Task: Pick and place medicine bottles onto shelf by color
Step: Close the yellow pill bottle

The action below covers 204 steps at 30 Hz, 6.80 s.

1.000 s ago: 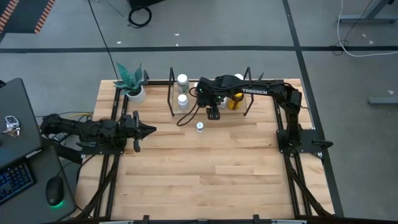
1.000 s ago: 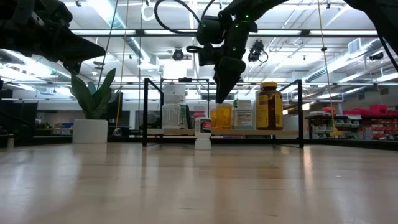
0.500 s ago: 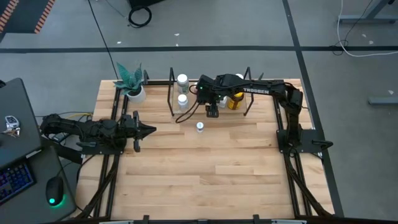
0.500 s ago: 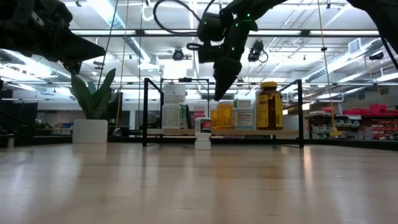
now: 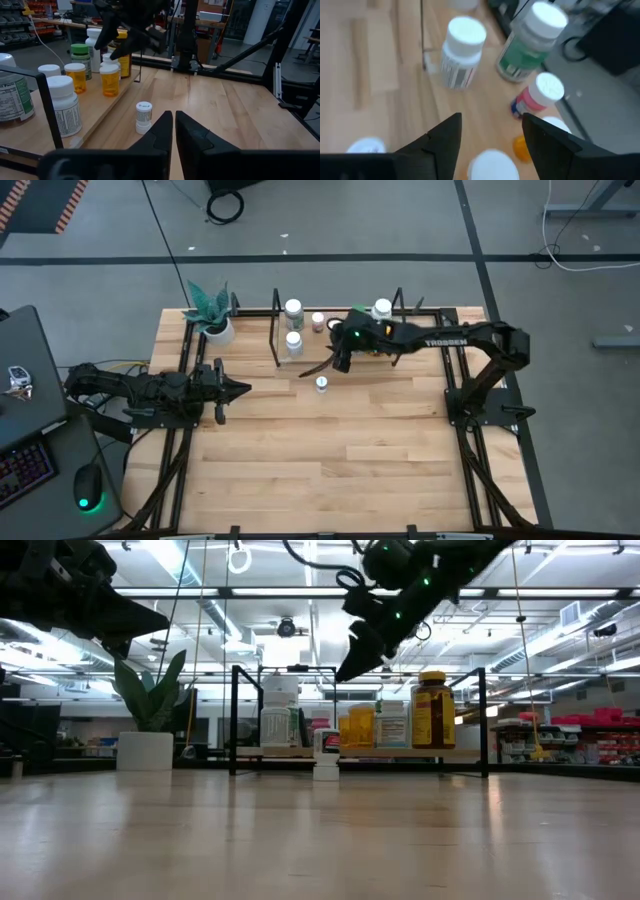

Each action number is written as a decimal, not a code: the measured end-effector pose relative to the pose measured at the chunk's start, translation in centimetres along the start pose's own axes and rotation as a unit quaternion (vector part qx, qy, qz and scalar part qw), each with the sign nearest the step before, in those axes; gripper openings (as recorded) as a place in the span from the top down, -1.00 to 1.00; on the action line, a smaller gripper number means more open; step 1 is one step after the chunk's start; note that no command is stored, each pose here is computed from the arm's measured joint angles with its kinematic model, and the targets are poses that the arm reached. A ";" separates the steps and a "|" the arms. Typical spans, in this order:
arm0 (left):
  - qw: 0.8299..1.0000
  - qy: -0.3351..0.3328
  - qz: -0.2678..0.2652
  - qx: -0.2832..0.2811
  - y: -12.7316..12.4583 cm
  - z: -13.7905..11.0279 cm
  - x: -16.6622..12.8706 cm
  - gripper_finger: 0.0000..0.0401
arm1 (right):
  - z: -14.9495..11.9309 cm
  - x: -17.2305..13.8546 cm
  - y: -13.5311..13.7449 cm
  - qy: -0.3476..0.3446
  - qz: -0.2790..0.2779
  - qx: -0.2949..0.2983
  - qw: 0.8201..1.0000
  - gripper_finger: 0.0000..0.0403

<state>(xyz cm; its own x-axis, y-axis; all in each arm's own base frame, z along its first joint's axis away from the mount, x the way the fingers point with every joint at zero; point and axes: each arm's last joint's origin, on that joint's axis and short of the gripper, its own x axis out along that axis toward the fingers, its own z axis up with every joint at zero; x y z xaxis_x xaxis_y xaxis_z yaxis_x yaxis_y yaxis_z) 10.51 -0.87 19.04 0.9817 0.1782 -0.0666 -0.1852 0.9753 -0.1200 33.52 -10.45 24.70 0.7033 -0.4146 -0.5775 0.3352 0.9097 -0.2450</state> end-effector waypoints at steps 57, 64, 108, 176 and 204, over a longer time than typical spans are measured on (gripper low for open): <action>1.000 0.000 0.000 0.000 0.0 0.0 0.0 0.86 | -5.1 0.9 1.6 -0.057 -0.174 -0.034 0.983 0.27; 1.000 0.000 0.000 0.000 0.0 0.0 0.0 0.86 | -5.0 0.6 2.5 -0.066 -0.192 -0.036 0.979 0.27; 1.000 0.000 0.000 0.000 0.0 0.0 0.0 0.84 | -5.1 1.1 3.6 -0.003 -0.208 -0.269 0.940 0.27; 1.000 0.000 0.000 0.000 0.0 0.0 0.0 0.83 | -5.7 1.9 1.6 -0.006 -0.146 -0.265 0.953 0.27; 1.000 0.000 0.000 0.000 0.0 0.0 0.0 0.86 | -5.8 1.9 1.7 0.014 -0.144 -0.354 0.924 0.25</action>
<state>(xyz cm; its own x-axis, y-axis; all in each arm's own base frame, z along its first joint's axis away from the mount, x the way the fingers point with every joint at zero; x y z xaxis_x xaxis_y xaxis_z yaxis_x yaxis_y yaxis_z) 10.51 -0.87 19.04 0.9818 0.1778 -0.0670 -0.1848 0.9754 -0.1199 31.75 -9.58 18.67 0.6289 -0.6495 -0.4274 0.0043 0.5526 -0.8334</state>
